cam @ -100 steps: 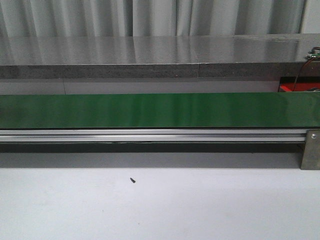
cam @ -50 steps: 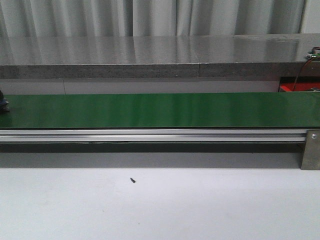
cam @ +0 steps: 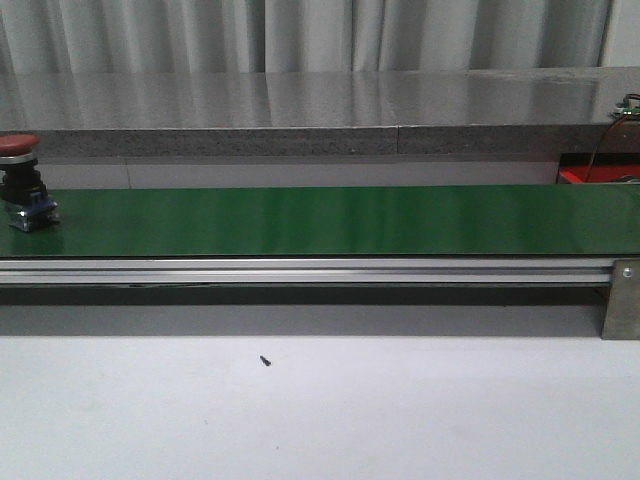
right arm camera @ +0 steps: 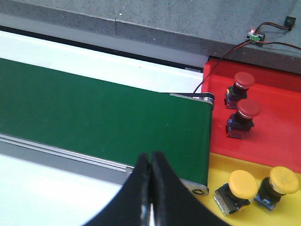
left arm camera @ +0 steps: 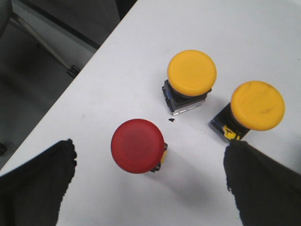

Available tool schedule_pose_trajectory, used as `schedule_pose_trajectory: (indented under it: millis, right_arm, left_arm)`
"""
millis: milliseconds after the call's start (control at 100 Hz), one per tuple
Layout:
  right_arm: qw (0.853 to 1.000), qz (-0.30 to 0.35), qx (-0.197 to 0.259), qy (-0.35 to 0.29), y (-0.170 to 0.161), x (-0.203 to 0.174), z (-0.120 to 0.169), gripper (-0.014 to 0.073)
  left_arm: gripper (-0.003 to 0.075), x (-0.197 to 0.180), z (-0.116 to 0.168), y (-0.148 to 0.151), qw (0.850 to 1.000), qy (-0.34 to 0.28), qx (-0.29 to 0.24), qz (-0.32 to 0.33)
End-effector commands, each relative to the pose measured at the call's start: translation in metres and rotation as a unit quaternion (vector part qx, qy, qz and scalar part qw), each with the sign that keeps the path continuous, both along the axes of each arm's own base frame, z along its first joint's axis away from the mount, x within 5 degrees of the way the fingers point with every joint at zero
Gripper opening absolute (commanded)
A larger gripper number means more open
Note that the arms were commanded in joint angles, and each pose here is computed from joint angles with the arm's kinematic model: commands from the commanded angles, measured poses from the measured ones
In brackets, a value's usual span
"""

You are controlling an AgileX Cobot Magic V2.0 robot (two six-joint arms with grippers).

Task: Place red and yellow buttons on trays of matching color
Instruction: 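Set the red button on the belt's near end and release, then grasp the second red button on the table with the left gripper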

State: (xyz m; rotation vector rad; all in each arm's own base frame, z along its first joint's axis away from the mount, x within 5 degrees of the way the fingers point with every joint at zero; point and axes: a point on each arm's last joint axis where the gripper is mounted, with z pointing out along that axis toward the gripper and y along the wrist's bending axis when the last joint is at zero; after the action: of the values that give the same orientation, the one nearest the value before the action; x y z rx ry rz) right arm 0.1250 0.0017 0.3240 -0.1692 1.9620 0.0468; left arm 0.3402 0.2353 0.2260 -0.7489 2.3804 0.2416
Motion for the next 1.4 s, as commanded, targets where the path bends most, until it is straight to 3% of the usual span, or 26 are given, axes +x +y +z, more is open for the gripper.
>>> schedule_pose_trajectory:
  millis: [0, 790, 910, 1200, 1390]
  right_arm:
    - [0.999, -0.013, 0.001, -0.038, -0.002, 0.001, 0.013, -0.0068]
    - [0.999, -0.013, 0.001, -0.038, -0.002, 0.001, 0.013, -0.0068]
    - [0.999, -0.013, 0.001, -0.038, -0.002, 0.001, 0.013, -0.0068]
    - [0.999, -0.013, 0.001, -0.039, -0.002, 0.001, 0.013, -0.0068]
    - [0.999, -0.013, 0.001, -0.039, -0.002, 0.001, 0.013, -0.0068]
  left_arm:
    - [0.0621, 0.005, 0.024, 0.005, 0.998, -0.051, 0.037, 0.003]
    - [0.0614, 0.029, -0.013, 0.022, 0.999, -0.035, 0.027, 0.003]
    - [0.0538, 0.028, -0.013, 0.022, 0.999, -0.032, 0.026, 0.003]
    - [0.0213, 0.027, -0.014, 0.021, 1.000, -0.022, 0.018, 0.003]
    - [0.0087, 0.024, -0.009, 0.019, 1.000, -0.014, 0.009, 0.004]
